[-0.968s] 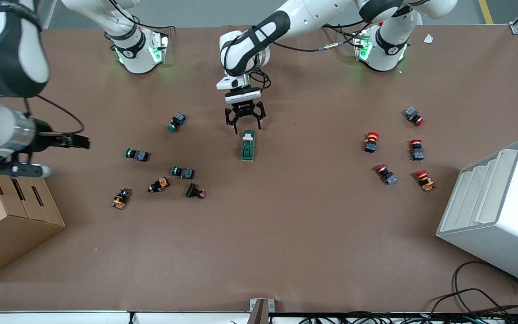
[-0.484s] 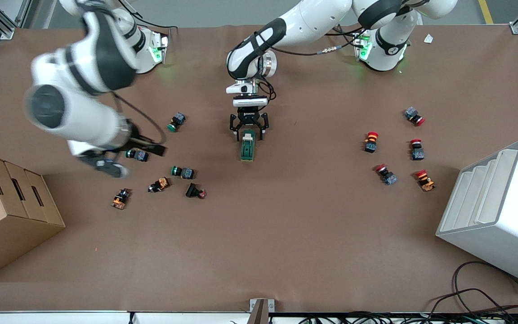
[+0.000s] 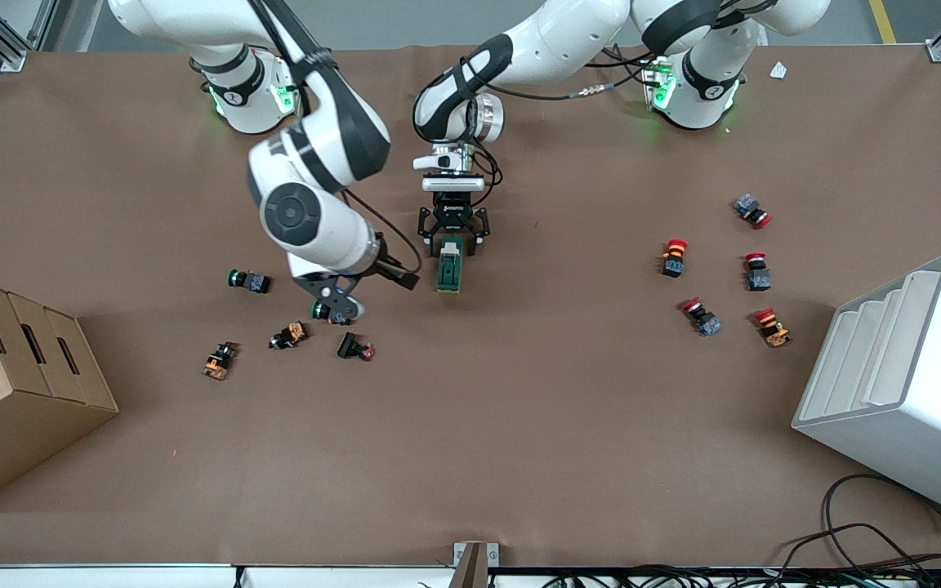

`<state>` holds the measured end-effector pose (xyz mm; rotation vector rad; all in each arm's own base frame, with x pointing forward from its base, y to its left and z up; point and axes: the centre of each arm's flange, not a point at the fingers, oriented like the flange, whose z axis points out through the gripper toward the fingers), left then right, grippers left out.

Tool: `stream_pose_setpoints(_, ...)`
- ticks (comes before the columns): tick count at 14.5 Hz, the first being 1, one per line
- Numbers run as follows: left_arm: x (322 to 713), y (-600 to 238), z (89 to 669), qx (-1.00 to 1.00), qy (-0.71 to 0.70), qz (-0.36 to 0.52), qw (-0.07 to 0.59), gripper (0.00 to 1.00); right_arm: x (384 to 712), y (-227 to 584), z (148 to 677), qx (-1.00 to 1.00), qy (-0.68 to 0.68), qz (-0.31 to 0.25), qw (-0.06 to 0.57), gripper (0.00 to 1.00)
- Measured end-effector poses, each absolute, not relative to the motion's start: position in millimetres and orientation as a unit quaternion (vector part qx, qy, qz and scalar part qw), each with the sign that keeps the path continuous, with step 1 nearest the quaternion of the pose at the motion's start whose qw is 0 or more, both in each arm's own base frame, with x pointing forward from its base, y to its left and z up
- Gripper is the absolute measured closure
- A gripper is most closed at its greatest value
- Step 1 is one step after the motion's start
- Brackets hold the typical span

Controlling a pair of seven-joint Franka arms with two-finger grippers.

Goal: Close load switch with both arms

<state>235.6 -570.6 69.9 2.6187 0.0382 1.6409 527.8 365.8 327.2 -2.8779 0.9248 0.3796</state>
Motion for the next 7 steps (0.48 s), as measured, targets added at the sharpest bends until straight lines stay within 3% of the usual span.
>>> stream_pose_setpoints(7,231.2,-571.1,64.2,0.839,-0.001,0.544,0.016,0.01,490.7,411.1,252.6,-0.931,0.325,0.15,0.07,0.0)
